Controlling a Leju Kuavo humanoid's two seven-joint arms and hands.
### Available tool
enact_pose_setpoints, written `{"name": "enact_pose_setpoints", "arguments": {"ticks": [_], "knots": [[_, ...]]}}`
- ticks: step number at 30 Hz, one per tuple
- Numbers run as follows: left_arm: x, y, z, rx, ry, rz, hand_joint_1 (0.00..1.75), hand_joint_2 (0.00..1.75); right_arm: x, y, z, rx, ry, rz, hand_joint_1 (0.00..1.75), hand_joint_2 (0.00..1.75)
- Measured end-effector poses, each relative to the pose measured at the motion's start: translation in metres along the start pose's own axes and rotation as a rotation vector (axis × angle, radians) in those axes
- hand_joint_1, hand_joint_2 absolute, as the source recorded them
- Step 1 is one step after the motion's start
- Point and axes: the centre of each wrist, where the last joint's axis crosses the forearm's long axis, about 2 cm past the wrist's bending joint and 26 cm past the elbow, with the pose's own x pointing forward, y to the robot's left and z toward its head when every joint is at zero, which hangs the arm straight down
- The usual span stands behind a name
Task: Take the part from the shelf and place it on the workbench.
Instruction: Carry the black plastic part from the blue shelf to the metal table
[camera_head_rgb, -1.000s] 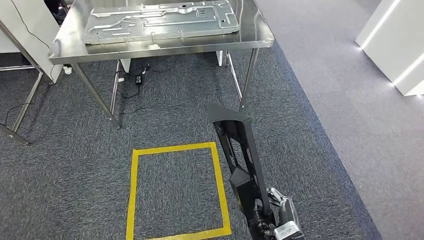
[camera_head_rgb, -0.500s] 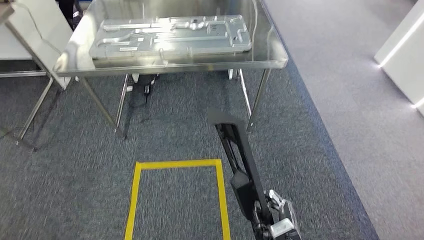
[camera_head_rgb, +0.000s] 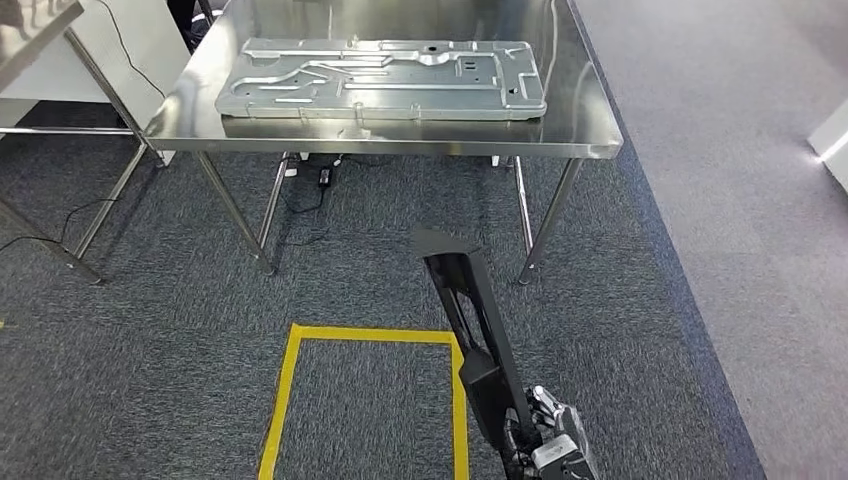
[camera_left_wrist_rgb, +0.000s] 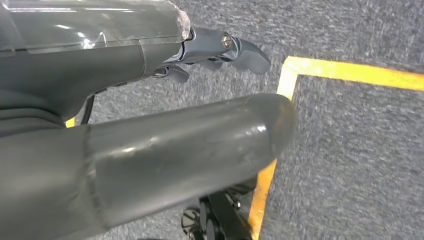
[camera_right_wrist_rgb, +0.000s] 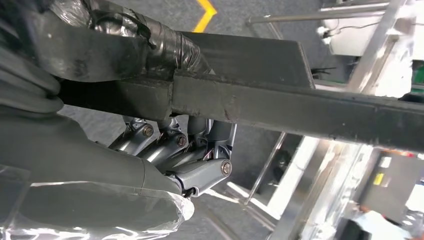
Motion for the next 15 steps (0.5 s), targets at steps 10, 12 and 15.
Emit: {"name": "enact_pose_setpoints", "arguments": {"ticks": [10, 12, 15], "knots": [[-0.0026, 0.0011, 0.0026, 0.002, 0.014, -0.003, 0.00, 0.00, -0.0034, 0.0027, 0.0084, 0.012, 0.034, 0.030, 1.75, 1.75], [-0.0026, 0.0018, 0.0025, 0.006, 0.014, -0.002, 0.00, 0.00, -0.0037, 0.0029, 0.0084, 0.012, 0.030, 0.038, 1.75, 1.75], [-0.0023, 0.0022, 0.0023, 0.005, 0.014, -0.005, 0.00, 0.00, -0.0030, 0.0029, 0.0071, 0.008, 0.011, 0.067, 1.75, 1.75]]}}
